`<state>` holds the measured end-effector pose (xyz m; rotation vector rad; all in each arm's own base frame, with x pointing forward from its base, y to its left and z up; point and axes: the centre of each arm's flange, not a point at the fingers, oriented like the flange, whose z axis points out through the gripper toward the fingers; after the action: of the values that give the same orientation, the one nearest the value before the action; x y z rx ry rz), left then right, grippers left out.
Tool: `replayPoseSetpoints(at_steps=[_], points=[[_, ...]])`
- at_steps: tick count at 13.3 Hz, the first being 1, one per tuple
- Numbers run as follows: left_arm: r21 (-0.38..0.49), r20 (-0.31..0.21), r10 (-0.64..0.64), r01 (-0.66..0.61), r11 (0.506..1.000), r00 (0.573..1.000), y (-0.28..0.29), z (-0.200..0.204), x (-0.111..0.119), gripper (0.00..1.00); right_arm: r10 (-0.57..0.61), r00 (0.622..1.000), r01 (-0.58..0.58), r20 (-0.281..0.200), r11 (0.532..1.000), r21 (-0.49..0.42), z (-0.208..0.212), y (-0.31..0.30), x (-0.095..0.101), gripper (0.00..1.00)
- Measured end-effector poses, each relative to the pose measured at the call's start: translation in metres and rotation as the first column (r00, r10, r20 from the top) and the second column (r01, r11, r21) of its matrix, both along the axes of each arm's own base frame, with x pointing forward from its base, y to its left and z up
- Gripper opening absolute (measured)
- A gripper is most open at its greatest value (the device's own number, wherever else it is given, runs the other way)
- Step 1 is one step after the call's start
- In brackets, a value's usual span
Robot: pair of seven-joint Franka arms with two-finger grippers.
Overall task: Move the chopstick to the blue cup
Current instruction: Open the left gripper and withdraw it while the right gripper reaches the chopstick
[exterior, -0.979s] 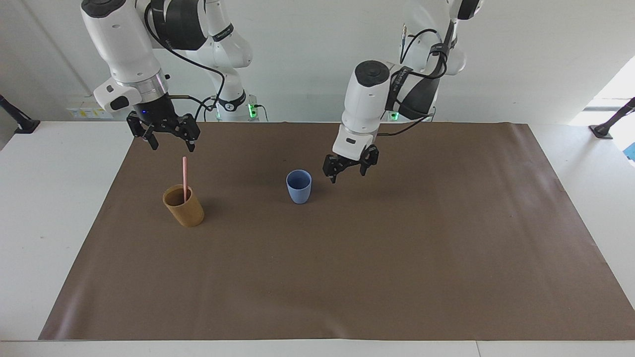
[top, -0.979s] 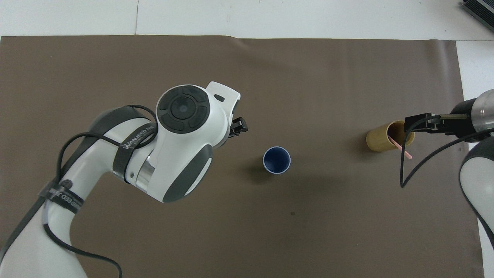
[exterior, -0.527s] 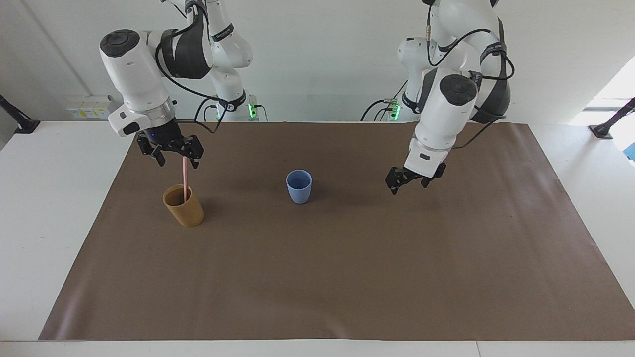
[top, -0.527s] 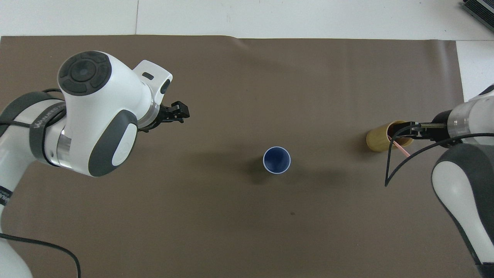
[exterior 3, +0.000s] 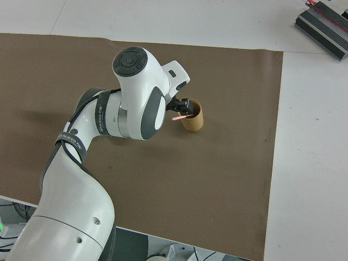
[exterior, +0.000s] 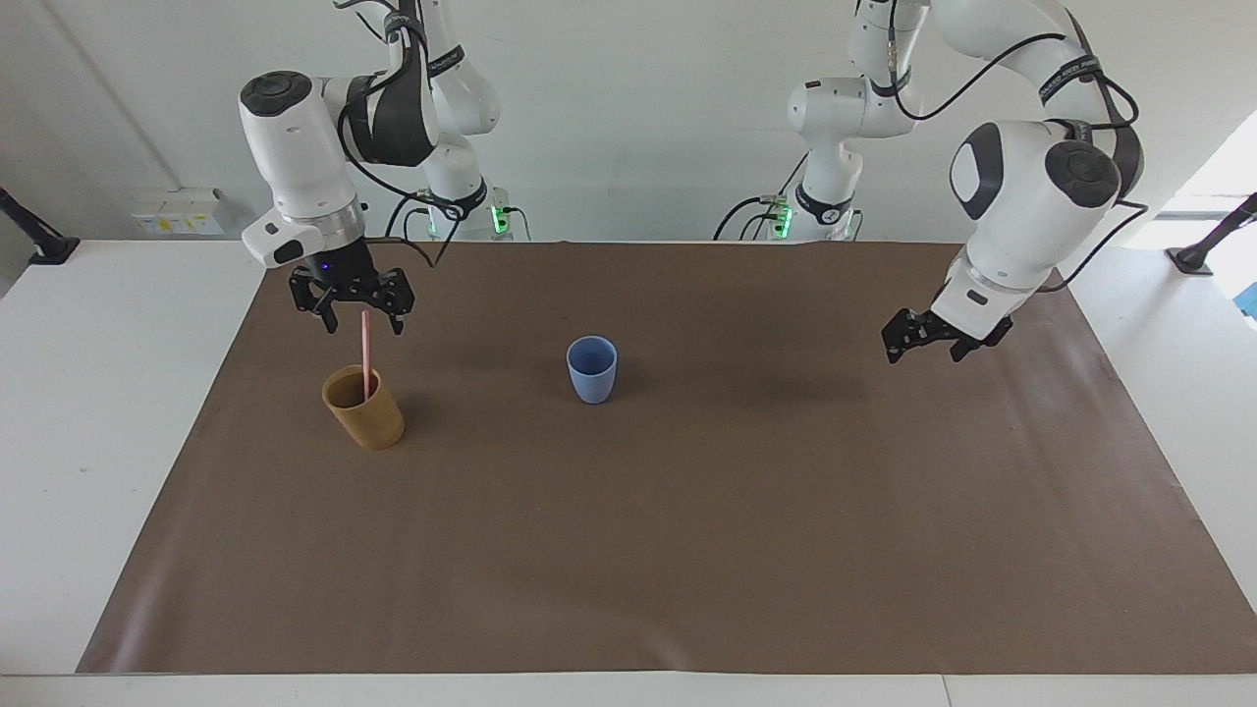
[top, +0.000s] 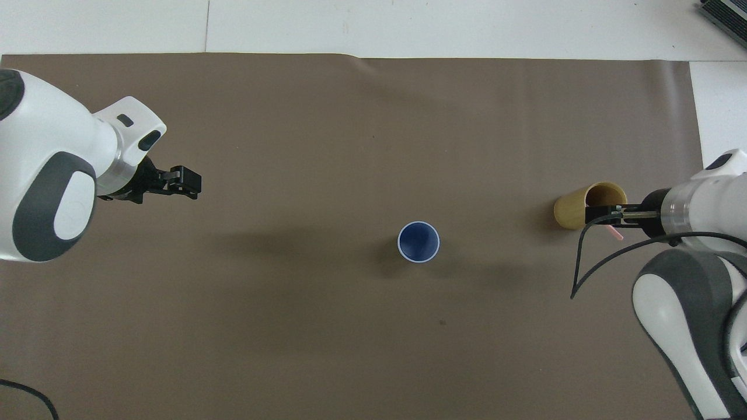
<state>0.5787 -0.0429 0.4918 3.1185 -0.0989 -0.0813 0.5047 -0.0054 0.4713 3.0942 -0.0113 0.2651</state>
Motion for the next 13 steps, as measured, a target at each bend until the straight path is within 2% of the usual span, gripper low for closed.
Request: replayPoseSetpoints(at_steps=[2, 4, 7, 8, 9, 11, 12, 13], points=[[-0.002, 0.010, -0.030, 0.030, 1.000, 0.999, 0.016, 0.026, -0.007, 1.00, 0.024, 0.999, -0.024, 0.039, 1.000, -0.010, -0.003, 0.000, -0.006, 1.00], [-0.001, 0.013, -0.044, 0.044, 0.999, 0.999, 0.014, 0.071, -0.015, 1.00, 0.075, 0.993, -0.073, 0.089, 0.997, -0.028, -0.007, 0.000, -0.010, 0.99], [-0.001, 0.013, -0.049, 0.049, 0.999, 0.999, 0.012, 0.128, -0.029, 1.00, 0.136, 0.986, -0.131, 0.092, 0.990, -0.052, -0.015, 0.000, -0.019, 0.94], [-0.001, 0.009, -0.050, 0.050, 0.999, 0.999, 0.013, 0.140, -0.033, 1.00, 0.159, 0.983, -0.154, 0.088, 0.986, -0.064, -0.015, 0.000, -0.023, 0.85], [0.000, 0.003, -0.050, 0.050, 0.999, 0.999, 0.013, 0.153, -0.037, 1.00, 0.182, 0.979, -0.175, 0.087, 0.981, -0.082, -0.015, 0.000, -0.025, 0.85], [0.000, -0.008, -0.051, 0.051, 0.999, 0.999, 0.013, 0.170, -0.044, 1.00, 0.208, 0.973, -0.197, 0.101, 0.975, -0.108, -0.013, 0.000, -0.026, 0.72], [0.001, -0.006, -0.052, 0.052, 0.999, 0.999, 0.013, 0.175, -0.046, 1.00, 0.216, 0.971, -0.203, 0.106, 0.972, -0.115, -0.013, 0.000, -0.025, 0.71], [0.001, 0.003, -0.054, 0.054, 0.999, 0.999, 0.012, 0.179, -0.047, 1.00, 0.229, 0.968, -0.216, 0.105, 0.969, -0.121, -0.013, 0.000, -0.025, 0.63]])
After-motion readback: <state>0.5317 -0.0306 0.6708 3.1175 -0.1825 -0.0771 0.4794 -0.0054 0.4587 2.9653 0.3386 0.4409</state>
